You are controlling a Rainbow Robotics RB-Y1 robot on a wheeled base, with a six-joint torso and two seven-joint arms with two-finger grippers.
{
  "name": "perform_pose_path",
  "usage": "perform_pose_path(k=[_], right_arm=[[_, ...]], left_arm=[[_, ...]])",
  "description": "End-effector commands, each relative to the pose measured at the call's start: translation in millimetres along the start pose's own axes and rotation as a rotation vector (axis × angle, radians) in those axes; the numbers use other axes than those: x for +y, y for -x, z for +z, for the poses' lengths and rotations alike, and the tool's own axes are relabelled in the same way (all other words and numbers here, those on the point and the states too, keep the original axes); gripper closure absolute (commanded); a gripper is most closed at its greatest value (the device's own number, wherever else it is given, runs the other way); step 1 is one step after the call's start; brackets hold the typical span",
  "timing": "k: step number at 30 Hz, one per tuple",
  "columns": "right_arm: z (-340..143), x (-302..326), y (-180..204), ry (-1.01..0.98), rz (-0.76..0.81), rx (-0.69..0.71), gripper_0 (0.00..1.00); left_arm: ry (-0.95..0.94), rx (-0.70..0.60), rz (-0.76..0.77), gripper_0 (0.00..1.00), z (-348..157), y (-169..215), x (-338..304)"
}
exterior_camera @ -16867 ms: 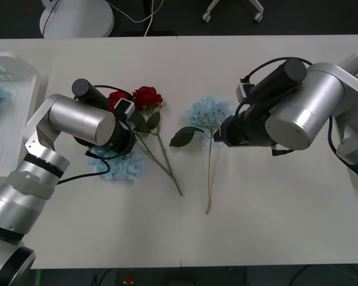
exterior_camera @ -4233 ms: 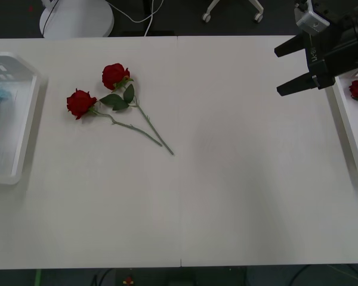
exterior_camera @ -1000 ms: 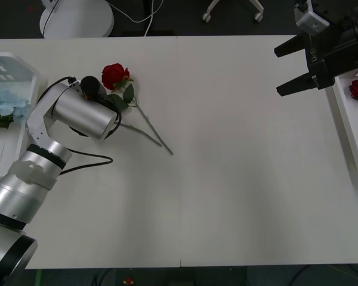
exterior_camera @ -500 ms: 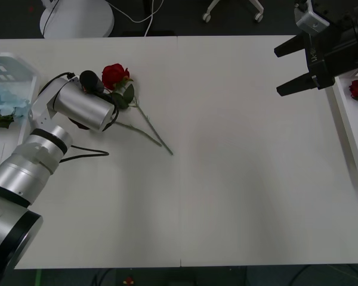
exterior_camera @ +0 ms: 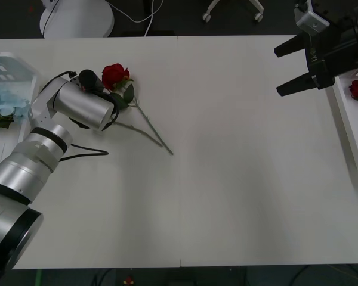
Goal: Put the red flowers into the right box and the blue flowers into the left box
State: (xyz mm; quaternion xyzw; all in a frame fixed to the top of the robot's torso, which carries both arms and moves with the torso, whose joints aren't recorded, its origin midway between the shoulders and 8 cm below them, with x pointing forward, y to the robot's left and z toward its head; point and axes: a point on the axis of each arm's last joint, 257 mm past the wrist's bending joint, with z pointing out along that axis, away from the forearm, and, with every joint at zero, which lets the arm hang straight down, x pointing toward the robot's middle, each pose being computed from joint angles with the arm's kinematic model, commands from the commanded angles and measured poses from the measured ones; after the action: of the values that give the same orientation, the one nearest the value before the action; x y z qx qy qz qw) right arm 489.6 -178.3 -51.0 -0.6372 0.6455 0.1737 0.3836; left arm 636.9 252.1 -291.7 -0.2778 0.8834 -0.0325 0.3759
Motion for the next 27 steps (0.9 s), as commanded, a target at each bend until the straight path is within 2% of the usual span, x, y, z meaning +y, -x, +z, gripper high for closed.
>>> perform_pose_path(k=[1, 7, 14, 18, 23, 27], right_arm=[[-10.8, -1.5, 0.2, -0.016, -0.044, 0.017, 0.04], [-10.8, -1.5, 0.2, -0.016, -0.044, 0.017, 0.04], [-10.8, -1.5, 0.2, -0.016, -0.044, 0.017, 0.04], [-10.8, -1.5, 0.2, -0.016, -0.044, 0.017, 0.04], [-10.8, -1.5, 0.2, -0.016, -0.044, 0.017, 0.04], [-10.8, -1.5, 0.2, -0.016, -0.044, 0.017, 0.04]], left_arm=[[-0.021, 0.04, 0.05, 1.0, -14.5, -22.7, -7.8], [-0.037, 0.068, 0.074, 1.0, -49.4, -36.5, 10.3], [-0.15, 0.098, 0.096, 1.0, -113.7, -48.5, 6.0], [-0.304, 0.094, 0.111, 1.0, -155.6, -54.9, -26.2], [-0.542, 0.049, 0.253, 1.0, -197.5, -60.7, -81.0], [-0.72, 0.014, 0.287, 1.0, -228.1, -65.6, -119.0]])
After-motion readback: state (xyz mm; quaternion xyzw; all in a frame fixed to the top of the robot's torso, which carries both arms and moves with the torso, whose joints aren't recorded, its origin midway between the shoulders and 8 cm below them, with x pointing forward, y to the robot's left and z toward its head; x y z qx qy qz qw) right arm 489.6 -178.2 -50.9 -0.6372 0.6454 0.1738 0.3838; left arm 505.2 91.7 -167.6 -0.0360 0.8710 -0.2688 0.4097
